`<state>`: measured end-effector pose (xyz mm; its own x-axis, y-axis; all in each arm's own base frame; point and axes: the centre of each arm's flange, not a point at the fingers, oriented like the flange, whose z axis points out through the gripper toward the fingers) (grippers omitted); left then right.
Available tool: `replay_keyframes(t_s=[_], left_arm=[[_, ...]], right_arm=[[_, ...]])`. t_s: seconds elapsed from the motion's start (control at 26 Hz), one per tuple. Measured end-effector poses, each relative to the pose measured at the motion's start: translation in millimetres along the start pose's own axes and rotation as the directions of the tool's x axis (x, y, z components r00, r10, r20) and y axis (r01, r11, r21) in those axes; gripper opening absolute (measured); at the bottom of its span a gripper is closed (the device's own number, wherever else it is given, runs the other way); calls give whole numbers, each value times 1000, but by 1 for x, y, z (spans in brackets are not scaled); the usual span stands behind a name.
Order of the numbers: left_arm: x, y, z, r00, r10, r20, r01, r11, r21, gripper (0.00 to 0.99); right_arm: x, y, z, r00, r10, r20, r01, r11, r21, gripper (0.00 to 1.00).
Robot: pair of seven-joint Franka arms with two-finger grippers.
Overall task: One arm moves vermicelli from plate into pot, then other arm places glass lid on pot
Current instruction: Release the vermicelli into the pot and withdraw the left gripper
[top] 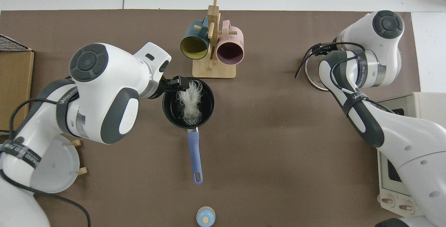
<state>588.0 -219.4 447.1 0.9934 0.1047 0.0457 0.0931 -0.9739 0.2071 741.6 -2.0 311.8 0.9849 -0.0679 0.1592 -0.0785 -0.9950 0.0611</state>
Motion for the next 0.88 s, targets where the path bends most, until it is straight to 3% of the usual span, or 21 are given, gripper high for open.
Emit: replay_keyframes(t_s=[0.23,0.5,0.88], left_arm=[[-7,-33,-93,998,-28,-48,31,998,55,991],[-20,-76,-156,997,9,-74,1,991,134,991],[-39,-147,-205,998,68,1,-67,983,170,991]], right_arm=[[-8,0,4,1000,-2,21,2,1000,0,996],[-17,-1,-3,997,-52,66,52,999,1,996],[-20,0,-12,994,-76,79,76,997,2,996]])
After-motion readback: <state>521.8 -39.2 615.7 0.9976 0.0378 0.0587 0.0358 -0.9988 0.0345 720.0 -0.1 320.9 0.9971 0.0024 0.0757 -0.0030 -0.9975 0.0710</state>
